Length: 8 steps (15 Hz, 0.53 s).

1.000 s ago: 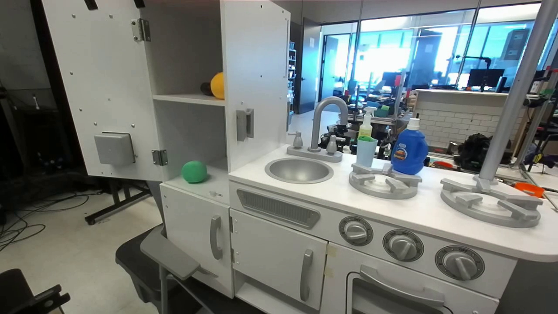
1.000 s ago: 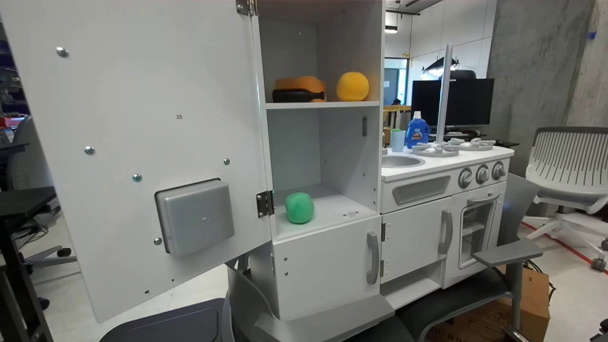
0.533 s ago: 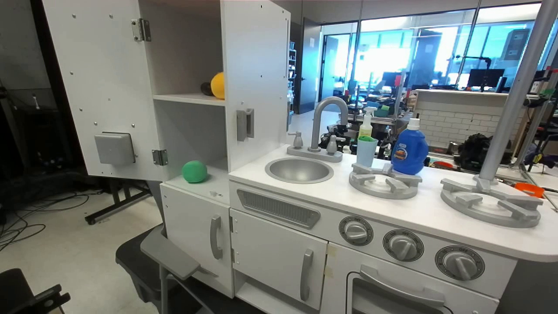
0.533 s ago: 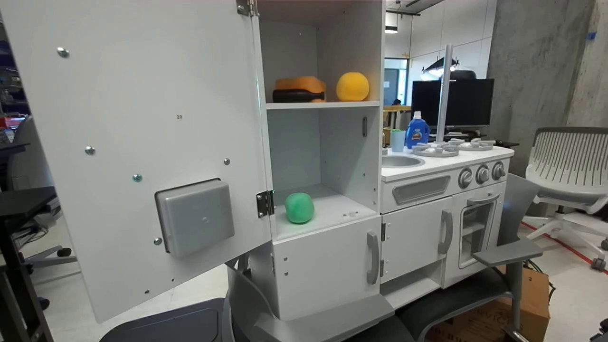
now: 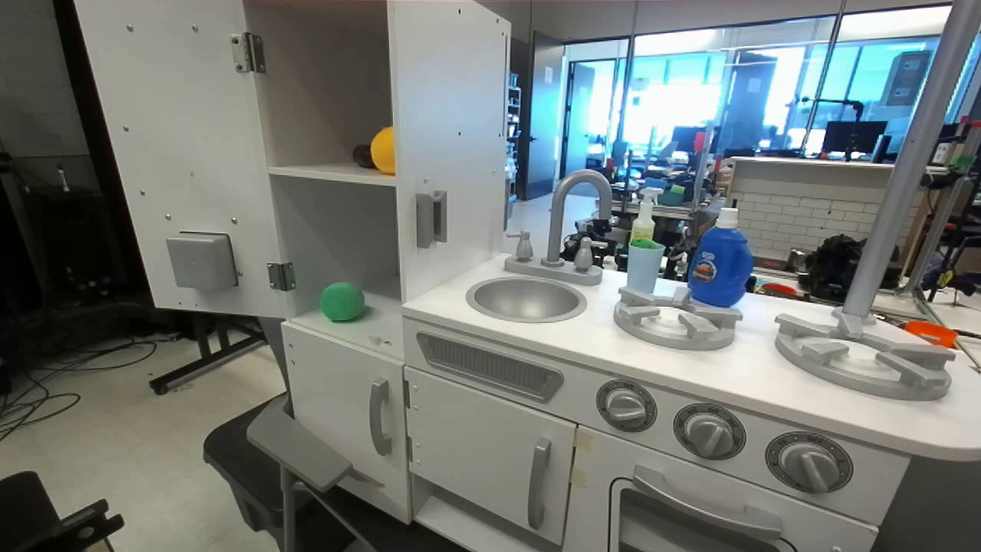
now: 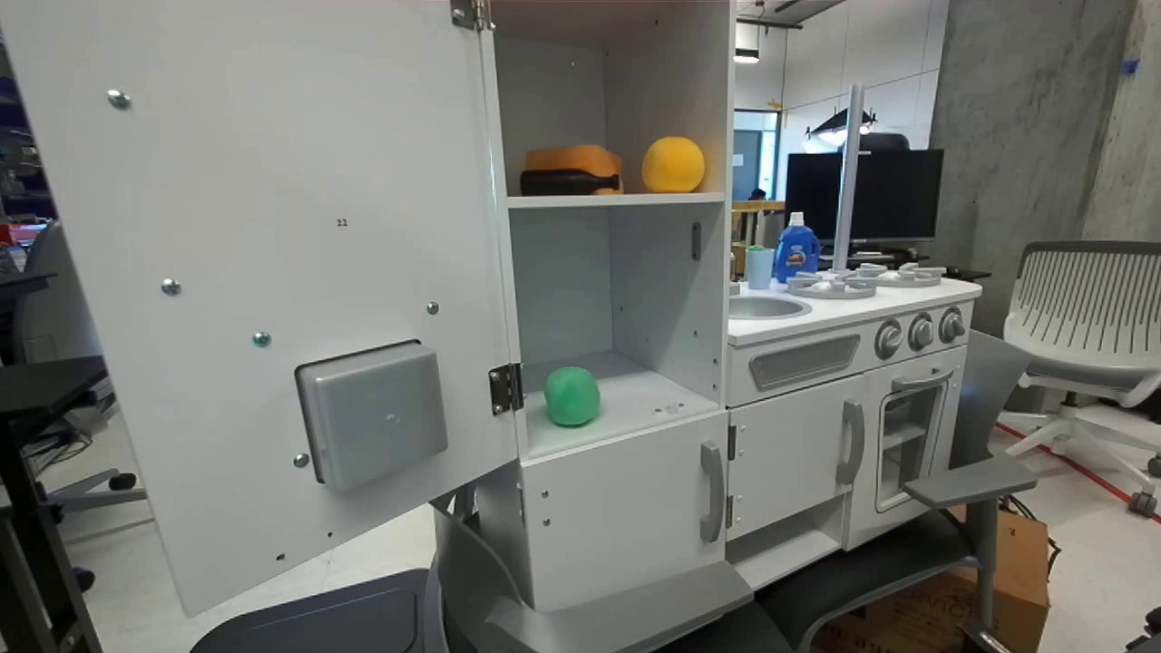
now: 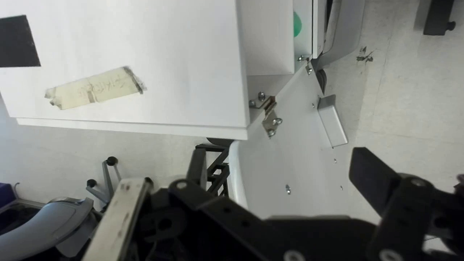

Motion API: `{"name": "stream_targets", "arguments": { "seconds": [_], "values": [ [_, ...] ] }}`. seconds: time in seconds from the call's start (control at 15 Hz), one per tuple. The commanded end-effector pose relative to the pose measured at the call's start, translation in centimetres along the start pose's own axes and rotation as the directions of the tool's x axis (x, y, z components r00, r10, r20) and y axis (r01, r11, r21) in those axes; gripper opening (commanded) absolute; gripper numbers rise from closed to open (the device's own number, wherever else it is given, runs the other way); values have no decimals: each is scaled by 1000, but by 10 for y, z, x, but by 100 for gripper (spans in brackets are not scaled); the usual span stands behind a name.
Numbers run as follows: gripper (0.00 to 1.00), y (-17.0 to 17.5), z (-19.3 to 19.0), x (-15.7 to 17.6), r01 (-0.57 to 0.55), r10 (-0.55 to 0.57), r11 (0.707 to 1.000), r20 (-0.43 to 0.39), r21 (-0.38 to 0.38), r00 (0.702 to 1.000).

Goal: Put the black bottle and the sponge on the top shelf then close the door

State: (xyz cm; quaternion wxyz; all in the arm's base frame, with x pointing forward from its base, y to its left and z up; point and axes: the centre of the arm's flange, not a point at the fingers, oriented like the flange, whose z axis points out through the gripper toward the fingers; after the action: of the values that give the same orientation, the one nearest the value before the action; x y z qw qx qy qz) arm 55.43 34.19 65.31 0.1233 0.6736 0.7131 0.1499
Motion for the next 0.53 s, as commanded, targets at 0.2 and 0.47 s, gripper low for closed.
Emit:
{"name": "stream_targets", "arguments": {
  "seconds": [0.2,0.47],
  "values": [
    [100,61,0,42,40,-38,999,-70,23,997],
    [100,68,-24,32,136,-127,982,-76,131,989]
  ]
}}
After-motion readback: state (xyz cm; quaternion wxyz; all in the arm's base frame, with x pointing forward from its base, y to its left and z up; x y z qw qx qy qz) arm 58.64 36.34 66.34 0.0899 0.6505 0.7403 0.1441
